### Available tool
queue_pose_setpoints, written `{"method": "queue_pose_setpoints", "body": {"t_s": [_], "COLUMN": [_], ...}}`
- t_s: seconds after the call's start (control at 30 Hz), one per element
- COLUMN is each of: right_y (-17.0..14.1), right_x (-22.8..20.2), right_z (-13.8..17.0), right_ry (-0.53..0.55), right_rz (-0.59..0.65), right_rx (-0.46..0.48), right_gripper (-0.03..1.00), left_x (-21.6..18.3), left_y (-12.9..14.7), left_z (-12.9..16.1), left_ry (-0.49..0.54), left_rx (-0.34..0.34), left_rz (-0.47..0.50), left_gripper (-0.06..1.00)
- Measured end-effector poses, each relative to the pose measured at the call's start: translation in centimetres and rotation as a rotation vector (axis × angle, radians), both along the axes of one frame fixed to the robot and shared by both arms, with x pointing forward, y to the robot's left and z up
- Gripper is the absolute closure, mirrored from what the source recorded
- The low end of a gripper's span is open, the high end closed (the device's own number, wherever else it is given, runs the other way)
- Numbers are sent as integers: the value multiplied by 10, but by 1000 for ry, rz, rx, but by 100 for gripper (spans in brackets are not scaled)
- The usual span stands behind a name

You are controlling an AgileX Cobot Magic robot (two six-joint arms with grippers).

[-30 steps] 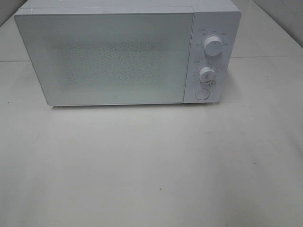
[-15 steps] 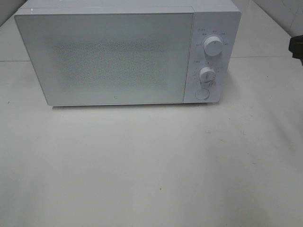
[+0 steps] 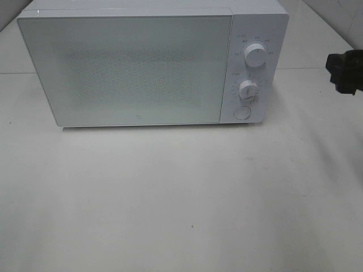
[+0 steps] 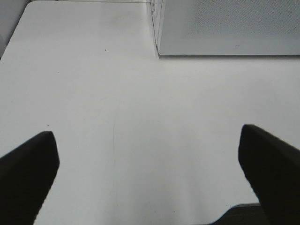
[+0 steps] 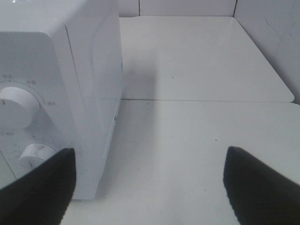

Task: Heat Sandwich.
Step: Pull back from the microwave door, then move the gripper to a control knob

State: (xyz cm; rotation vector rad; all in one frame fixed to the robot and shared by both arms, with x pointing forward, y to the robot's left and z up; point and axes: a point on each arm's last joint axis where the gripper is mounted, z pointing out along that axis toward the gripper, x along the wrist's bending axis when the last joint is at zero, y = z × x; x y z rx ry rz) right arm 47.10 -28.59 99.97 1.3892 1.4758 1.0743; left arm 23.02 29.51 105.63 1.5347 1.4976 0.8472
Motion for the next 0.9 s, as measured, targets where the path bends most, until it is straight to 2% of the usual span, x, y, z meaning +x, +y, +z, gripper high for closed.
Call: {"method": "queue_pose_setpoints", "body": {"t_s": [0.13, 0.27, 0.4, 0.57, 0.9], "right_y": [15, 30, 44, 66, 100], "right_x": [-2, 0, 0, -2, -16], "right_z": [-21, -32, -39, -48, -68], "right_ry": [-16, -22, -52, -97, -92], "right_rz": [4, -23, -66, -63, -48], "right_rx": [-34, -24, -18, -31, -51], "right_gripper": [16, 16, 17, 18, 20], "left_x": [0, 0, 0, 0, 0], "left_y": [0, 0, 0, 0, 0], "left_z": [0, 0, 0, 0, 0], "left_ry": [0, 0, 0, 0, 0], "left_rx": [0, 0, 0, 0, 0], "left_rz": [0, 0, 0, 0, 0], "left_gripper": [-4, -4, -4, -4, -4]}}
